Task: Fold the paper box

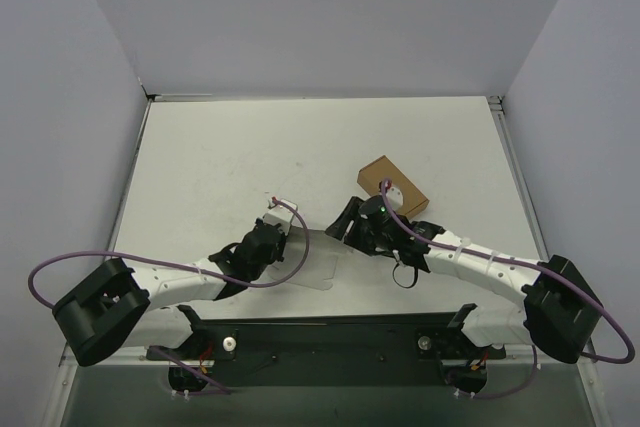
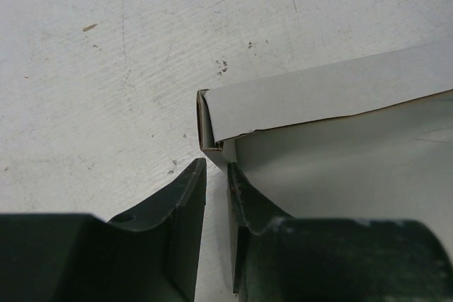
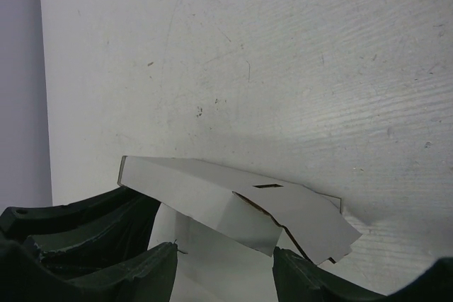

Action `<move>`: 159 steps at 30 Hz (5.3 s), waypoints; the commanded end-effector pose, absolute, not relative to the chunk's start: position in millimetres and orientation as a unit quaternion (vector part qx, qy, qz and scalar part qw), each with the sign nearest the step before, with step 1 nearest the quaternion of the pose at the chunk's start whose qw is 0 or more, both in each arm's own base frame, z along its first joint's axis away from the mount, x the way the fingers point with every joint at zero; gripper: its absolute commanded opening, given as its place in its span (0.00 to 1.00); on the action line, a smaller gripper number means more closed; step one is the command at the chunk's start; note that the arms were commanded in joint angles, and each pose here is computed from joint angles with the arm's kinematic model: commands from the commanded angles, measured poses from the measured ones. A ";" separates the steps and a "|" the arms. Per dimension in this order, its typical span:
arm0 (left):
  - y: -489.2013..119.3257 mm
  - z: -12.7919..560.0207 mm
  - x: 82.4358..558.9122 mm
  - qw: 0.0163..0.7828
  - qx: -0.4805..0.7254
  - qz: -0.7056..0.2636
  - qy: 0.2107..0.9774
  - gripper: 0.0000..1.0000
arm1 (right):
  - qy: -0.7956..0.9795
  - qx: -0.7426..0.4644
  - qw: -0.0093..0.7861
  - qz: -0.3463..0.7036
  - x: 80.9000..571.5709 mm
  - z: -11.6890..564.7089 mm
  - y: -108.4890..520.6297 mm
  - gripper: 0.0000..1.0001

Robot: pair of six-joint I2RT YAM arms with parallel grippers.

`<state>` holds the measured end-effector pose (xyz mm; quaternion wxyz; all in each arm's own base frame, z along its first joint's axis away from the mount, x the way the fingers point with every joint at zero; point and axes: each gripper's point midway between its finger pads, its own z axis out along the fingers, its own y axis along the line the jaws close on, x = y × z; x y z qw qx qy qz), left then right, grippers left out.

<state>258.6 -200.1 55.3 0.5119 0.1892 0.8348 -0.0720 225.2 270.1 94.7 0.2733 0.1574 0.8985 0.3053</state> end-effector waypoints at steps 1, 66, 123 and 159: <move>-204.1 68.9 264.5 0.531 0.178 -0.087 0.824 0.29 | 0.876 0.167 0.317 0.322 244.4 123.0 273.0 0.56; -209.6 69.6 256.3 0.528 0.175 -0.124 0.822 0.24 | 0.852 0.247 0.275 0.371 262.3 85.6 319.5 0.52; -175.2 81.6 271.0 0.530 0.110 -0.157 0.826 0.52 | 0.886 0.102 0.329 0.310 277.5 105.9 328.3 0.57; -175.4 82.5 271.2 0.546 0.121 -0.137 0.818 0.34 | 0.886 0.098 0.353 0.283 287.3 116.7 331.6 0.56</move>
